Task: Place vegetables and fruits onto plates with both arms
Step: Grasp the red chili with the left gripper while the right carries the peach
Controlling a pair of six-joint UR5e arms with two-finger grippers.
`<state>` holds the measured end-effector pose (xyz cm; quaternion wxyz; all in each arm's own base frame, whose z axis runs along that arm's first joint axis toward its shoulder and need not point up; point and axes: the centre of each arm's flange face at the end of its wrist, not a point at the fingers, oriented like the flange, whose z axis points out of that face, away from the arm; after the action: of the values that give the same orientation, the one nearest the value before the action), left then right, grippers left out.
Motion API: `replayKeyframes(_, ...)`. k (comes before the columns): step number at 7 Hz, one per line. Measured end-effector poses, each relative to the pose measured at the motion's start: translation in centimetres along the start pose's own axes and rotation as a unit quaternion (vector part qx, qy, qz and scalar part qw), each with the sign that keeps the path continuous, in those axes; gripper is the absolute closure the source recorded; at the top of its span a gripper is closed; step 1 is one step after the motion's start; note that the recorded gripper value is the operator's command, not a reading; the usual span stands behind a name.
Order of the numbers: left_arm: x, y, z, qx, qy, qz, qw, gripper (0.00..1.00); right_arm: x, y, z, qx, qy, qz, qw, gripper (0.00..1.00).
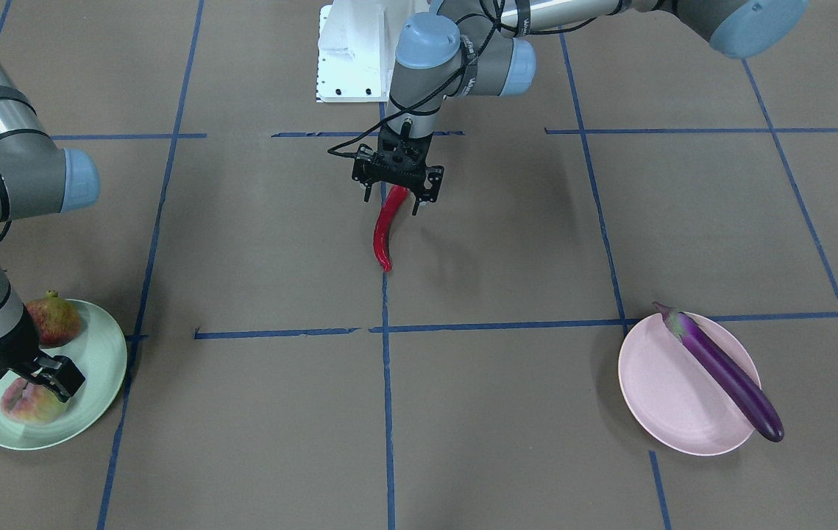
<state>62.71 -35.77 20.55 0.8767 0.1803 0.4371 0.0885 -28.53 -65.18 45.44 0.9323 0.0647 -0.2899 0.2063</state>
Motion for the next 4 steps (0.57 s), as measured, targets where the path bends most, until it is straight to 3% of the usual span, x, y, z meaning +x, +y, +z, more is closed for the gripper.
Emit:
replayKeyframes(1,0.0,0.2,0.1,-0.001,-0.001,0.002,1.0000,1.00,-0.2,0.1,-0.3,0.001,-0.003,0.000,1.0000,0.00)
replayKeyframes(3,-0.4,-0.9,-1.0,0.009,0.003,-0.004,0.9999,1.00,-0.7,0.5,-2.0,-0.003,-0.020,-0.001,0.9998,0.00)
replayKeyframes(4,-2.8,-3.1,-3.0,0.032,0.003,-0.034,0.9989,1.00,-0.5,1.4,-3.3,-0.015,-0.039,-0.003,0.9991,0.00)
